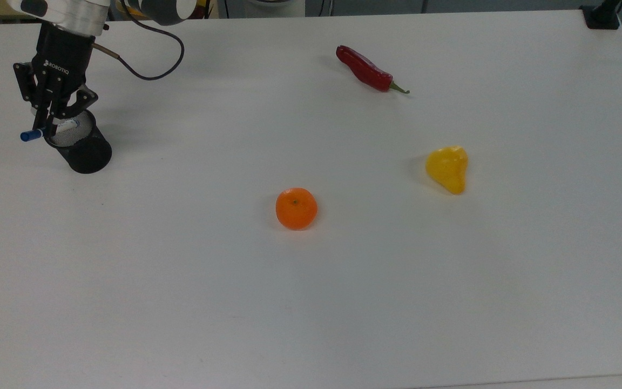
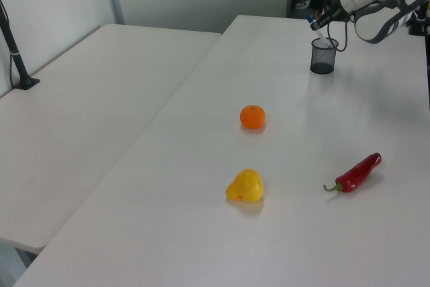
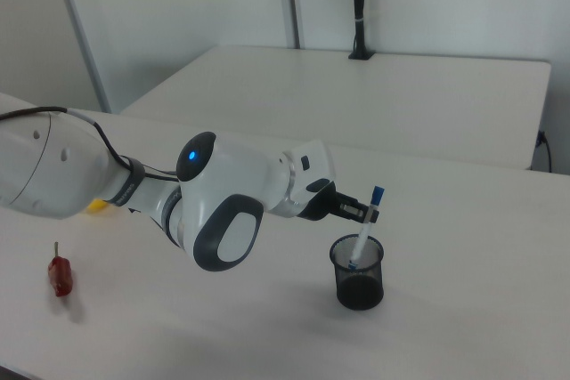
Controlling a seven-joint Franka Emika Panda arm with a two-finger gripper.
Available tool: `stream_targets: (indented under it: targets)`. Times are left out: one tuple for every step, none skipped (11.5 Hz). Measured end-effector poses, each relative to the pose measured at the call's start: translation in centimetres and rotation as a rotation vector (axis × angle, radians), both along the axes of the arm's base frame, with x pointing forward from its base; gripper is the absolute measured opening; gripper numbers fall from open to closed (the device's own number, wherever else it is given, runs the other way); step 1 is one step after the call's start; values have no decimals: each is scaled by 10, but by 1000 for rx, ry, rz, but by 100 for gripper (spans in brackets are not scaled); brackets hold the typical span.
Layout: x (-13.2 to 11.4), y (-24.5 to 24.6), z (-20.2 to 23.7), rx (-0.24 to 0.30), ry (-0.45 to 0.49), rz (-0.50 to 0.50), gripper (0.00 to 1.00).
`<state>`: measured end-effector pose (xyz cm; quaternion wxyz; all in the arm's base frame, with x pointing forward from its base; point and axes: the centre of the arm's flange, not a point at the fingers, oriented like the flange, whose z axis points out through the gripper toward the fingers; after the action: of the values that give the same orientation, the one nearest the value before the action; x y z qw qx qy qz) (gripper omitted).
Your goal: Place marker
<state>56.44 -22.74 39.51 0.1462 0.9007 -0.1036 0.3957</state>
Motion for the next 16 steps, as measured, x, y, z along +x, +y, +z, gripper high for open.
stream_targets:
  targets:
    - [-1,-1,0,1,-1,-3,19]
    - [-1,-3,0,1,-1,-7,21]
    - [-2,-5,1,1,-2,-10,28]
    - [-3,-6,1,1,-2,-12,40]
    - [-3,-6,1,1,-3,-12,56]
    - [-3,-6,1,1,-3,-12,70]
    - [-3,-6,2,1,-4,-12,71]
    - [-3,-6,4,1,-8,-12,75]
    - [-3,-6,6,1,-12,-12,84]
    - [-3,-7,9,7,-2,-15,99]
    - [-2,-10,14,31,45,-25,100]
    - [1,-17,28,68,118,-42,100]
    - [5,-23,53,108,192,-58,100]
    - [6,-27,82,150,268,-72,100]
    - [4,-27,112,190,342,-81,100]
    - [2,-24,131,217,395,-84,100]
